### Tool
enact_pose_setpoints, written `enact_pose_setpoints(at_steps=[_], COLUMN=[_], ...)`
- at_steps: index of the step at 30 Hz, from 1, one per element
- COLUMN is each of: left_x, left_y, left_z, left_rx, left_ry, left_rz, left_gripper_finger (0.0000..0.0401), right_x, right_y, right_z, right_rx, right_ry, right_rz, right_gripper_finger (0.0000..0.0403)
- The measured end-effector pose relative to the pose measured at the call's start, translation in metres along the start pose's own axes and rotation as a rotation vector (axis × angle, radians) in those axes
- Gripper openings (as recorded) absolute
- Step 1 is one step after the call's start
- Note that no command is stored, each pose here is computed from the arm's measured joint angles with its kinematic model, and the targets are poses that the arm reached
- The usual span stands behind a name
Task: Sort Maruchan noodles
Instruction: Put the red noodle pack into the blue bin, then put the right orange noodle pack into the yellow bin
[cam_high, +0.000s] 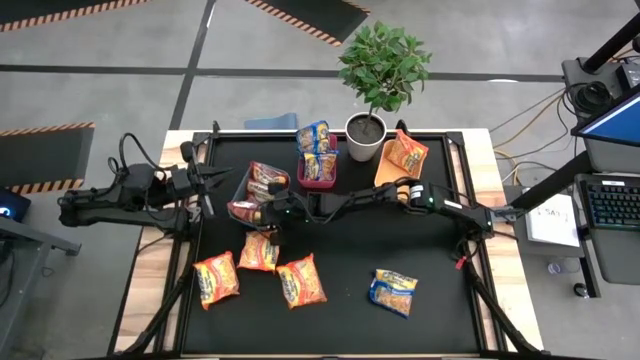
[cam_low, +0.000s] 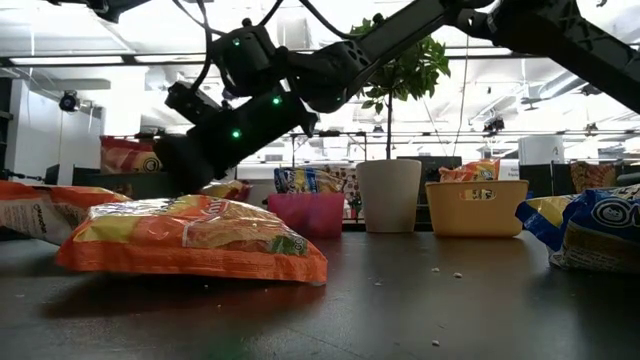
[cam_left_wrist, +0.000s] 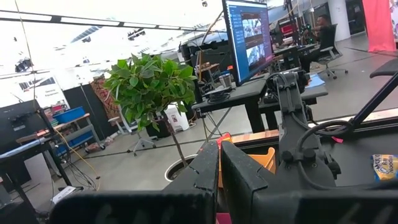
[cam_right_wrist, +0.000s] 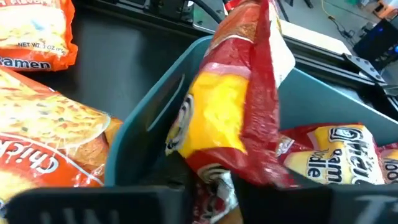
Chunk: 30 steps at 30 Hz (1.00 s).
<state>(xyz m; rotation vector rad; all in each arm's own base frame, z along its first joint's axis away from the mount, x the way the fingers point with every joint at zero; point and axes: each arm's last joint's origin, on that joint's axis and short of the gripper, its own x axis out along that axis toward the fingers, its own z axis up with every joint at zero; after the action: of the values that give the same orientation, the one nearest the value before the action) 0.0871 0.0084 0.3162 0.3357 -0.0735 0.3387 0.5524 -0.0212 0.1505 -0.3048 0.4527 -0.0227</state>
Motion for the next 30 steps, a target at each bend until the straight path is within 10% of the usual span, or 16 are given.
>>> enact_pose_setpoints(at_steps=[11,30], left_x=[0.0,0.026], left_y=[0.0,-0.018], left_z=[-0.001,-0.021], left_rx=[0.0,-0.175], left_ry=[0.002,0.157], left_rz=[0.0,-0.049], left_gripper_finger=[0.0,0.0], right_x=[-0.025,-0.12], right_y=[-0.005,0.024], right_z=[0.031,0.068], right_rx=[0.01,0.142], right_ry=[-0.009,0.324], right_rz=[-0.013,0.129], right_gripper_finger=[0.0204,0.021])
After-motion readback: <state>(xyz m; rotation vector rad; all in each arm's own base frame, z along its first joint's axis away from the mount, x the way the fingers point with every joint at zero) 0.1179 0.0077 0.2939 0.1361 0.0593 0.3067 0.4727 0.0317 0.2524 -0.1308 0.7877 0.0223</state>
